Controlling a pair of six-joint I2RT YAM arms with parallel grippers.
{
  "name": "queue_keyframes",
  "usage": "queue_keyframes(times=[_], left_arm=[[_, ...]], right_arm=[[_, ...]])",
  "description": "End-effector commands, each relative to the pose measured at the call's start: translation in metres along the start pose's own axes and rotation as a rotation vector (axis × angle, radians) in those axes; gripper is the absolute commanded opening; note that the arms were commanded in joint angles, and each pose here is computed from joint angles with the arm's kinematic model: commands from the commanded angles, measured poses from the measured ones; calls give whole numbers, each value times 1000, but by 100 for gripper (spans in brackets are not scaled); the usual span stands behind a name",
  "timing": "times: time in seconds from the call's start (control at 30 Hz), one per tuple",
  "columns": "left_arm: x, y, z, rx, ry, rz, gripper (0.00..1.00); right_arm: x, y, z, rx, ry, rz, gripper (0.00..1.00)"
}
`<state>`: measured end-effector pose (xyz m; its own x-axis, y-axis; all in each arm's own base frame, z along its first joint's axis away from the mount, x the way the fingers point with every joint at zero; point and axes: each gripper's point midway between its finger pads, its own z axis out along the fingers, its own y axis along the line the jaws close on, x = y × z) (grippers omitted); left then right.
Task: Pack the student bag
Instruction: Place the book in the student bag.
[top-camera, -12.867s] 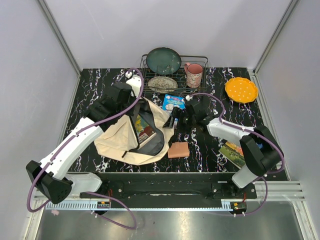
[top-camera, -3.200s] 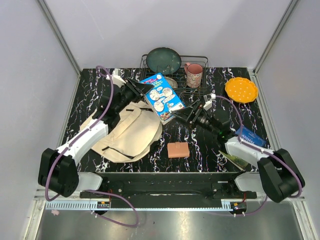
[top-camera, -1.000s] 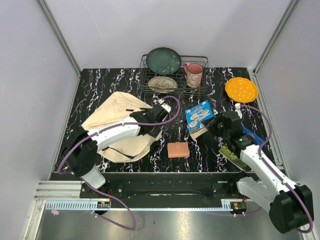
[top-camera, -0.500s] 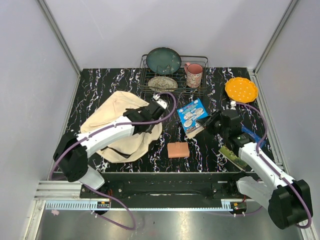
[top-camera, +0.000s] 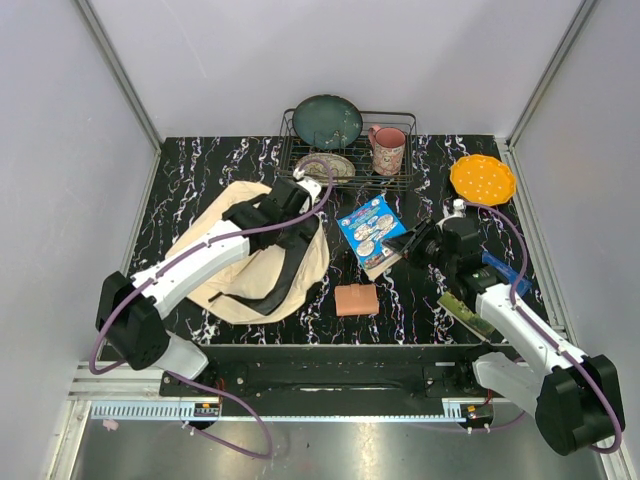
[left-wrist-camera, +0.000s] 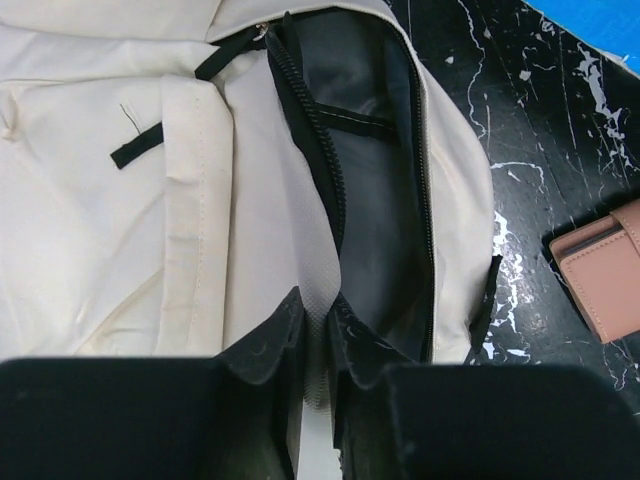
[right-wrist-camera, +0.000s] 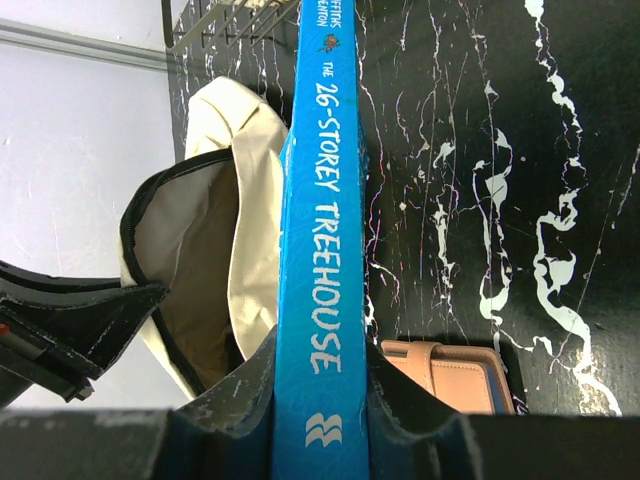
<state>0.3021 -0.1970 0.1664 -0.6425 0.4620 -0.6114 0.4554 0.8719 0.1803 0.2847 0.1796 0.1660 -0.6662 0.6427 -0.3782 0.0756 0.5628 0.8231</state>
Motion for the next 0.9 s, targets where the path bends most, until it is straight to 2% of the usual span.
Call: queue_keyframes(times=[0.0, 0.03, 0.2, 0.3, 0.5, 0.67, 0.87], left_arm=[[-8, -8, -2, 77, -45, -34, 7], [-9, -5, -2, 63, -46, -47, 0], [-26, 29, -17, -83, -115, -121, 0], [-42, 47, -36, -153, -176, -150, 0], [-75, 90, -87, -331, -331, -265, 0], [-98, 99, -114, -338, -427, -304, 0], [-101, 92, -108, -306, -415, -276, 0]], right_arm=[[-12, 44, -8, -175, -27, -57, 0], [-12, 47, -9, -193, -22, -63, 0], [-10, 94, -29, -383, 18, -174, 0], [-10, 115, -42, -432, 50, -256, 0], [2, 139, -57, -525, 154, -277, 0], [18, 143, -53, -551, 240, -264, 0], [57, 156, -40, -576, 374, -297, 0]])
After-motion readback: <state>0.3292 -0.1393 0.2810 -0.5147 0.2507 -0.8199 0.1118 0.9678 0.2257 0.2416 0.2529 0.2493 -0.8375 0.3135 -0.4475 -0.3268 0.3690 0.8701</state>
